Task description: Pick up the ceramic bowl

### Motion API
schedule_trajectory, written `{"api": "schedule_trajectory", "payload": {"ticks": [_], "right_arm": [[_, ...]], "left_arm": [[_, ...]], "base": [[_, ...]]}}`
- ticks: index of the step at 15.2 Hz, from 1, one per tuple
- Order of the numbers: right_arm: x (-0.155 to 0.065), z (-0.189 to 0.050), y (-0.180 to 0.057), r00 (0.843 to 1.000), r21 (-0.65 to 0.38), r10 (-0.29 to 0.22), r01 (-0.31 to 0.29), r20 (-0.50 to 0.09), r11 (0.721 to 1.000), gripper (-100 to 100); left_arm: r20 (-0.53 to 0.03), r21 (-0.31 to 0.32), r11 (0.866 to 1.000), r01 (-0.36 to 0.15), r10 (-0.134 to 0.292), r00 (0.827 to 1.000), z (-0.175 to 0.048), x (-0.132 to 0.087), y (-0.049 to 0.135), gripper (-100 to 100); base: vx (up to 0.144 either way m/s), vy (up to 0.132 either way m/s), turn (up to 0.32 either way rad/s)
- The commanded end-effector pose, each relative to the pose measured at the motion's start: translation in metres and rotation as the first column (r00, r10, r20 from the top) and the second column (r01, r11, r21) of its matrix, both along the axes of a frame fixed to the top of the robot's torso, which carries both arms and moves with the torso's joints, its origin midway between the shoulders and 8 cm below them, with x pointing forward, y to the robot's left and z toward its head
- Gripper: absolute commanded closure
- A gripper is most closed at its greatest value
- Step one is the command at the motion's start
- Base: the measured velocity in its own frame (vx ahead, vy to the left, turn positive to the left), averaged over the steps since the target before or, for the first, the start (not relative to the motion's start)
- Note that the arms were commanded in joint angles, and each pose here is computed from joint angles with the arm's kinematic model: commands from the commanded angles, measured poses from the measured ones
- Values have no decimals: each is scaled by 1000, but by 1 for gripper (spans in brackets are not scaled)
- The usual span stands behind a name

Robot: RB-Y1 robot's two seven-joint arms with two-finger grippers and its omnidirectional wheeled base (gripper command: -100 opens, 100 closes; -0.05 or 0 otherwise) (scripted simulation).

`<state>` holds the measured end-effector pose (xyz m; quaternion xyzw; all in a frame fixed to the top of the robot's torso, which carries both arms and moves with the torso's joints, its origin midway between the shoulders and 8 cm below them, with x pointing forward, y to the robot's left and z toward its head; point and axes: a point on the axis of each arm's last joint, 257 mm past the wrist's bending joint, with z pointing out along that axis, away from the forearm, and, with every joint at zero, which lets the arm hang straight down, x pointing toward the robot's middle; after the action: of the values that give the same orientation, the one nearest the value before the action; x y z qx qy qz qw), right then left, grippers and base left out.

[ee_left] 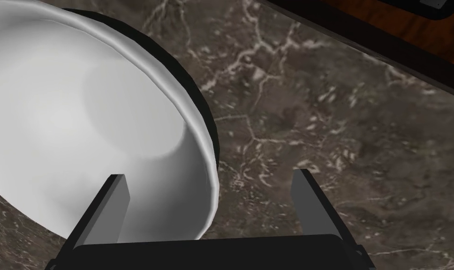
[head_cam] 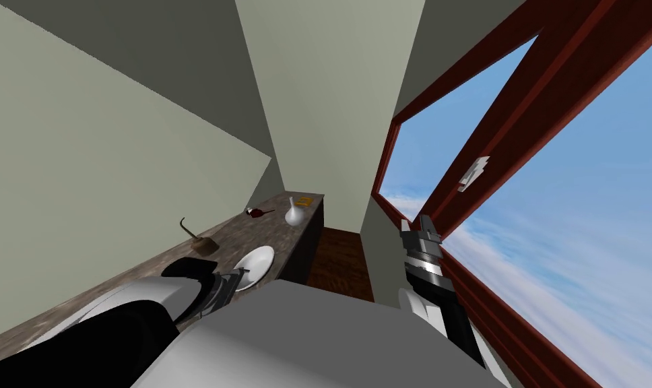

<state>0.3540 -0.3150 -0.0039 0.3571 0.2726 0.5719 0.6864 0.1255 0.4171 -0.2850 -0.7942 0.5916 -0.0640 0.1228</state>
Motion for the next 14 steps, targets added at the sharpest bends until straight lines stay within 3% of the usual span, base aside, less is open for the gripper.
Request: {"api": "schedule_trajectory", "payload": {"ticks": [1, 7, 8, 14], "right_arm": [[0, 0, 0, 1000, 0, 0, 0, 0, 1000, 0], [0, 0, 0, 1000, 0, 0, 0, 0, 1000, 0], [0, 0, 0, 1000, 0, 0, 0, 0, 1000, 0], [0, 0, 0, 1000, 0, 0, 0, 0, 1000, 0]], "left_arm": [[2, -1, 1000, -6, 6, 1000, -7, 2, 5, -100], [4, -1, 1000, -16, 16, 1000, -17, 5, 12, -100], [5, -1, 1000, -16, 16, 1000, -18, 6, 13, 100], [3, -1, 1000, -8, 8, 1000, -9, 3, 6, 100]], "base": [[-1, -9, -41], [-23, -18, -37], [0, 0, 0], [6, 6, 18]]}}
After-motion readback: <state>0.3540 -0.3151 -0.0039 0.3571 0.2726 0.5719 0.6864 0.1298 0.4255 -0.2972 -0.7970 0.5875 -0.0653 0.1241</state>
